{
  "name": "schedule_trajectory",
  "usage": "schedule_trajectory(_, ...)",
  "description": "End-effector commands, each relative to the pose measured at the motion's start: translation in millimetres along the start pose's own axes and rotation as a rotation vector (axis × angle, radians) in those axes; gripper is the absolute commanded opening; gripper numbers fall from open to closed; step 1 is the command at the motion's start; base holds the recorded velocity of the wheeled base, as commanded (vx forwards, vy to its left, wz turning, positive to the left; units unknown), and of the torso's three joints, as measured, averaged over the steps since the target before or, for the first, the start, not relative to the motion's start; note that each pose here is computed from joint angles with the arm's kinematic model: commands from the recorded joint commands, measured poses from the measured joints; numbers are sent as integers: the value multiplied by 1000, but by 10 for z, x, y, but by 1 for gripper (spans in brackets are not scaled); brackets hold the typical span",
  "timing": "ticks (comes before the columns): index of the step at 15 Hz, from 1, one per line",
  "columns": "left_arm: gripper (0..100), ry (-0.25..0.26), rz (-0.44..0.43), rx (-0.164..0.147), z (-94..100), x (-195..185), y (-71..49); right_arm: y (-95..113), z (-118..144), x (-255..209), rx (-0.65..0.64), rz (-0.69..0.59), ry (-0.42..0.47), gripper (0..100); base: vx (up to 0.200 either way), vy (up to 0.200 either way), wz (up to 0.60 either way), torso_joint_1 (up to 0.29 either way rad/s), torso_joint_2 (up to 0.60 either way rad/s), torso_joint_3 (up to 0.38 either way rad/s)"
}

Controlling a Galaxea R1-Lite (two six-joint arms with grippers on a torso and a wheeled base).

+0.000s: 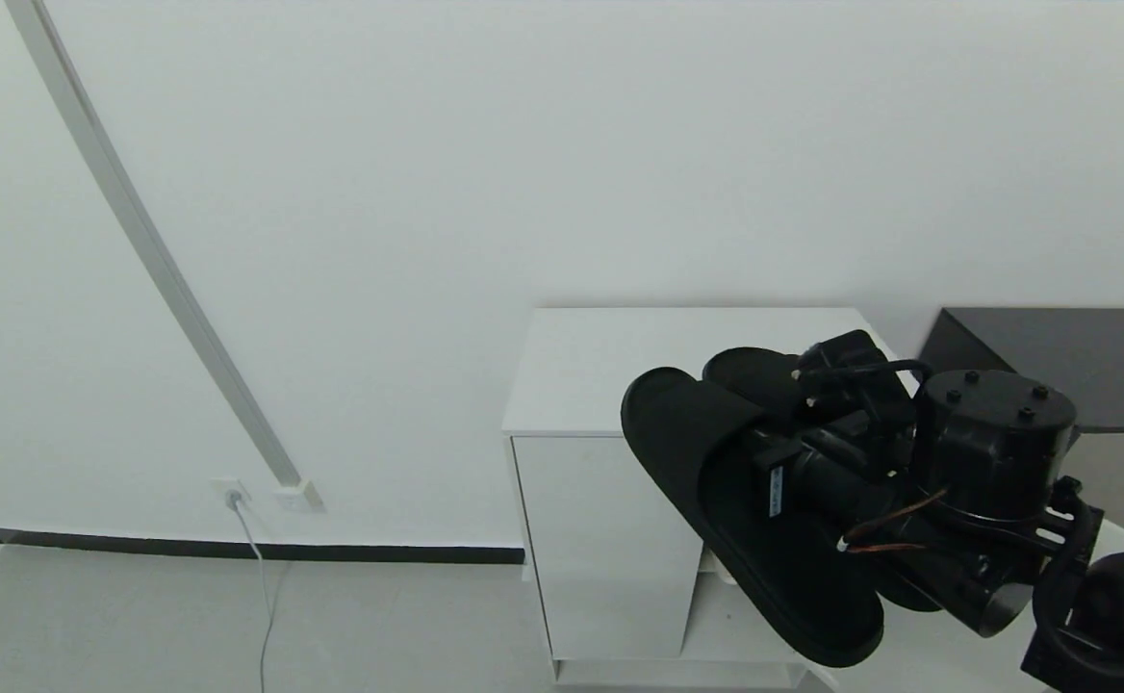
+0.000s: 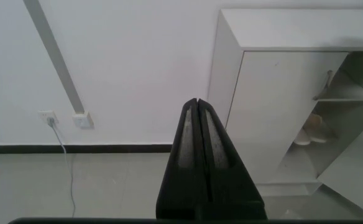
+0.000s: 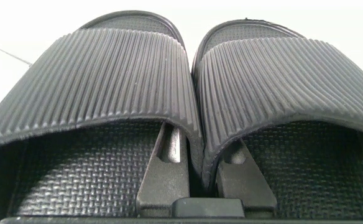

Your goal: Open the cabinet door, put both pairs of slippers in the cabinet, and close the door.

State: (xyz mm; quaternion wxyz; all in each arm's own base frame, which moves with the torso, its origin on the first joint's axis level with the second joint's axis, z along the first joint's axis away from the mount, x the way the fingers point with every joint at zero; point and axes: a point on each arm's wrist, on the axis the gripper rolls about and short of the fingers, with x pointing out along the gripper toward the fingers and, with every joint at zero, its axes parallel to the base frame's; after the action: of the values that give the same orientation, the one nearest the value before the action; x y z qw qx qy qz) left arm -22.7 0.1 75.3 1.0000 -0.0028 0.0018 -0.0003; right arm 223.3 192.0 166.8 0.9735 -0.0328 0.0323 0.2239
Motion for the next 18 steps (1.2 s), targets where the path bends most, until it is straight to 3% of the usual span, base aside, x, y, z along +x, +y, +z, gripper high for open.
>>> schedule_trajectory(1,0,-1,-1,-1,0,0,0,6,0,0,-2,3,-1,0,0,-200,0,7,2,7)
schedule_trajectory(14,0,-1,-1,-1,0,0,0,-3,-4,1,-2,-2,1,0,0,-200,0,1,5,1)
schedule_trajectory(18,0,-1,-1,-1,0,0,0,-12,4,-13,-1,-3,-1,0,0,0,0,0,0,0)
